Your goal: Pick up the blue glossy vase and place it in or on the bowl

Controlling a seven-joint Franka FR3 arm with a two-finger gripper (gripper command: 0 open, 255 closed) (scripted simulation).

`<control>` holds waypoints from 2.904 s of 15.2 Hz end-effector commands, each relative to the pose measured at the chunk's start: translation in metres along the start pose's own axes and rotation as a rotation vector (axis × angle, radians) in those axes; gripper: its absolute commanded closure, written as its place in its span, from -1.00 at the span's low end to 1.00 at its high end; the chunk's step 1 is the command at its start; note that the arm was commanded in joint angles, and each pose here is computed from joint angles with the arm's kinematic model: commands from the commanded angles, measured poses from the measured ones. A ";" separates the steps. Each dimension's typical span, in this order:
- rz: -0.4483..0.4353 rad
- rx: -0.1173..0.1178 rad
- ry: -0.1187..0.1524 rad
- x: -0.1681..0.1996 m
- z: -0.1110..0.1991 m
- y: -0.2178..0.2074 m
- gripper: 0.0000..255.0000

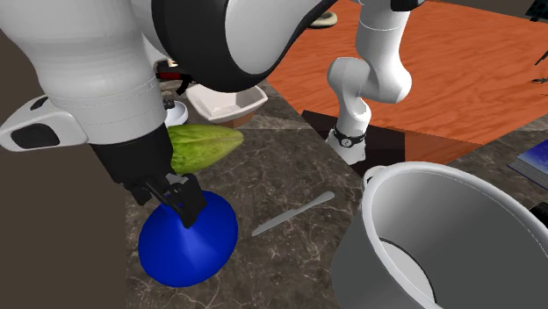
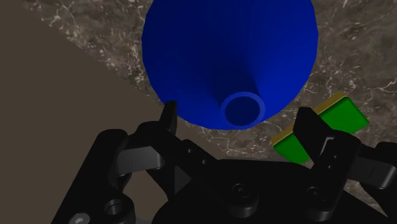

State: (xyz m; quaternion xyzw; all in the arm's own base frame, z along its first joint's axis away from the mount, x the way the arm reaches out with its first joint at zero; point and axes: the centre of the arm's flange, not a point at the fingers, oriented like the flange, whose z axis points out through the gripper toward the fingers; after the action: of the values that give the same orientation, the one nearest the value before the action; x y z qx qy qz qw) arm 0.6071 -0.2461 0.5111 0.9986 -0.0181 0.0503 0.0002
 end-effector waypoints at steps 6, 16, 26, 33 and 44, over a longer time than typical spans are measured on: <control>0.000 0.000 0.000 0.000 0.001 0.000 1.00; 0.000 0.000 0.000 0.000 -0.004 0.000 1.00; 0.000 0.000 0.000 0.006 -0.057 0.000 1.00; 0.000 0.000 0.000 0.010 -0.094 0.000 1.00; 0.000 0.000 0.000 0.015 -0.151 -0.001 1.00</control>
State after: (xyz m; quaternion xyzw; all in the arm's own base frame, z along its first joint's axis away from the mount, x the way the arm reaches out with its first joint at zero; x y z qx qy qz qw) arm 0.6075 -0.2454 0.6567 0.9986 -0.0182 0.0501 0.0001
